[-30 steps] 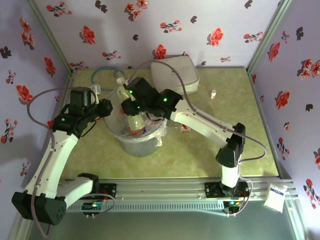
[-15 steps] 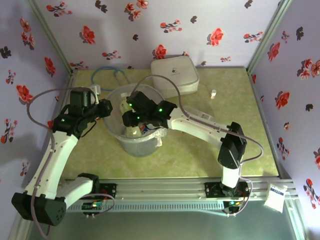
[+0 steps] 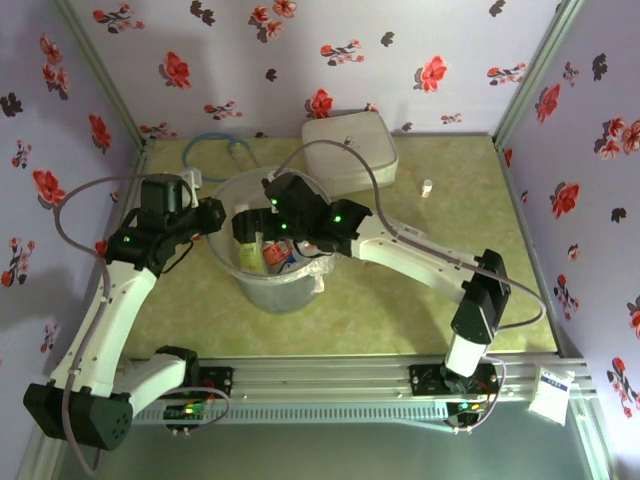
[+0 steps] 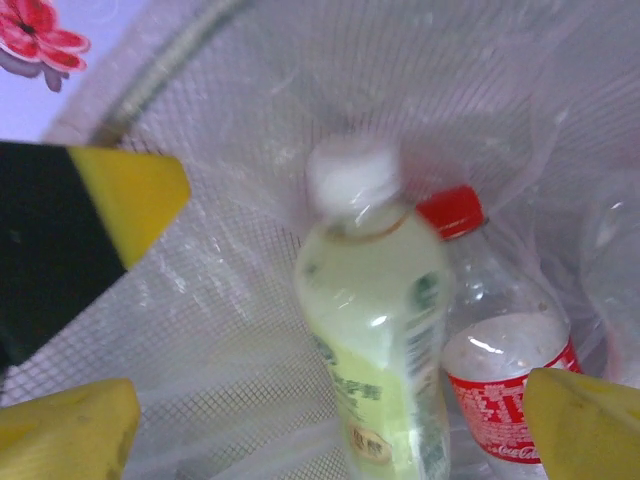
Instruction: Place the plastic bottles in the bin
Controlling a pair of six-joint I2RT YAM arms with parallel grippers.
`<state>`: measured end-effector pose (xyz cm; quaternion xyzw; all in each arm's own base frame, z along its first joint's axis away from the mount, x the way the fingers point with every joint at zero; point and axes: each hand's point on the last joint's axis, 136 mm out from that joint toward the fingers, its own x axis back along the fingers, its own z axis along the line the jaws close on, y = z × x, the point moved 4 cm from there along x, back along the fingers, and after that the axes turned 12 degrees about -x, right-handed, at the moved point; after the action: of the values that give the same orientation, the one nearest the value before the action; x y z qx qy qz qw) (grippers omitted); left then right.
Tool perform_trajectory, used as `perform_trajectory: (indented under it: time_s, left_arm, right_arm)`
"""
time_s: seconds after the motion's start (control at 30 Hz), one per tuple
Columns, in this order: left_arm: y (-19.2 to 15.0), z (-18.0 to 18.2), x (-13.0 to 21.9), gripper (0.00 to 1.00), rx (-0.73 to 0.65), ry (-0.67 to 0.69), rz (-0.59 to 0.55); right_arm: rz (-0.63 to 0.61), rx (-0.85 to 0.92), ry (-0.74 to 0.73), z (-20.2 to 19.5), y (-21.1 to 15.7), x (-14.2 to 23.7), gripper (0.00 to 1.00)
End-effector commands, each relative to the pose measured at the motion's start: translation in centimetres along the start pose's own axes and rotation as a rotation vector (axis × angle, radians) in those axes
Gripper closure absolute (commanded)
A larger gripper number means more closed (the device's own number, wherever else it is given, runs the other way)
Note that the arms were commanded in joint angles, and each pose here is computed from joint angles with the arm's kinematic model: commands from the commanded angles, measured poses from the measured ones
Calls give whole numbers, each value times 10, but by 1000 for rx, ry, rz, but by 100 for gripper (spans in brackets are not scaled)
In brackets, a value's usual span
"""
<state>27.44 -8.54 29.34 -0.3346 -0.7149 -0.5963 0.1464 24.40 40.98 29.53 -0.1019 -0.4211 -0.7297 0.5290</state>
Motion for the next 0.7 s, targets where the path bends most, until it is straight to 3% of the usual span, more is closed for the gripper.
perform_trajectory:
  time_s: [0.0,0.27,0.47,0.67]
  left_arm:
    - [-2,7,-11,100,-20,47,4]
    - [-2,7,-9,100,-18,45,2]
    - [-4,8,-10,100,-22,47,2]
    - [-3,8,-13,100,-10,44,-1]
  right_arm:
    - [-86,39,-30,-4,21,22,1]
    - [-354,42,-64,-24,63,80,1]
    - [-517,-265,-100,-115,90,136,1]
    - [-570,-634,-296,-224,65,159,1]
